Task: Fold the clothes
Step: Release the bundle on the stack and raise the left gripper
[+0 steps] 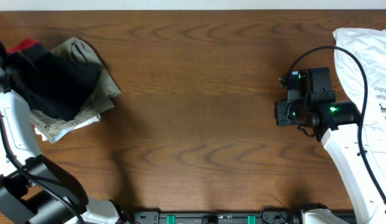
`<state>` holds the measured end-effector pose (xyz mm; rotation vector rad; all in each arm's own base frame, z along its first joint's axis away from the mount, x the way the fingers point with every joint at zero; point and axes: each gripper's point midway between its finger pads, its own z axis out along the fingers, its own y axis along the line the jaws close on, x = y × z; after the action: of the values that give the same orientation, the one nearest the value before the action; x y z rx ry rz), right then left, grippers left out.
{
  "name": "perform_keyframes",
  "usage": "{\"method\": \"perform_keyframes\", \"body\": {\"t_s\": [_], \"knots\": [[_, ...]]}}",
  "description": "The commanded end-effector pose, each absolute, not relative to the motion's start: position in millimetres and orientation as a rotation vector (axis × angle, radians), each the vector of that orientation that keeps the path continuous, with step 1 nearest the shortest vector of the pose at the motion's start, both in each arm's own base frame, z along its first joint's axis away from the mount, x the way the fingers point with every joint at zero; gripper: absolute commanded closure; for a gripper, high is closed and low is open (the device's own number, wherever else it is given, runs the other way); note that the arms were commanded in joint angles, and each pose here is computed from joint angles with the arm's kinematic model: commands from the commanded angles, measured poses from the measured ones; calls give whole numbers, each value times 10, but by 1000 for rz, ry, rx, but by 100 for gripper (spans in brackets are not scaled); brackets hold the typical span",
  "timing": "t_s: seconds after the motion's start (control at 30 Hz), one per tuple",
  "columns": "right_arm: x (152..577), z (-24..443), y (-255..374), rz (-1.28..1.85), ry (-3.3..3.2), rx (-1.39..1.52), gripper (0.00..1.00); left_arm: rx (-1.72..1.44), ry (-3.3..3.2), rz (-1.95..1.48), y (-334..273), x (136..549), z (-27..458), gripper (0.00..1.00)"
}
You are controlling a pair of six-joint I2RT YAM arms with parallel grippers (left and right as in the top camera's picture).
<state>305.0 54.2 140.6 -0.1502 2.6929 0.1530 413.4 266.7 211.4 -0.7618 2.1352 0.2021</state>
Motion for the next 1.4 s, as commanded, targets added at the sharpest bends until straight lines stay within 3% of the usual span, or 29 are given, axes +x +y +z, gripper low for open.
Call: {"method": "perform_keyframes", "body": {"t_s": [0.0, 0.03, 0.1, 0.37, 0.5, 0.7, 0.77, 0.87, 1.1, 1.37], "knots": [[3053, 1445, 499, 144, 2685, -125, 75, -799, 2099, 233, 2870, 4102, 2201, 21], [3045, 1441, 498, 144, 2688, -125, 75, -814, 2101, 238, 2914, 4062, 2185, 14], [3035, 1436, 497, 143, 2693, -125, 75, -863, 2089, 241, 3014, 3976, 2170, 10], [3030, 1433, 495, 143, 2695, -124, 73, -975, 2041, 136, 3129, 3812, 2185, 7], [3056, 1446, 497, 143, 2683, -124, 64, -846, 2040, -27, 2778, 4021, 2343, 7], [3114, 1481, 539, 171, 2654, -131, 25, -542, 2105, -66, 1970, 4334, 2587, 5], [3145, 1498, 543, 172, 2640, -131, 1, -437, 2127, -84, 1618, 4433, 2638, 5], [3226, 1544, 552, 173, 2601, -131, 1, -315, 2162, -141, 1052, 4544, 2656, 1], [3559, 1787, 592, 181, 2432, -132, 1, -84, 2246, -274, 11, 4580, 2552, 2], [3683, 1948, 593, 160, 2344, -167, 1, -42, 2317, -309, -216, 4437, 2456, 2]]}}
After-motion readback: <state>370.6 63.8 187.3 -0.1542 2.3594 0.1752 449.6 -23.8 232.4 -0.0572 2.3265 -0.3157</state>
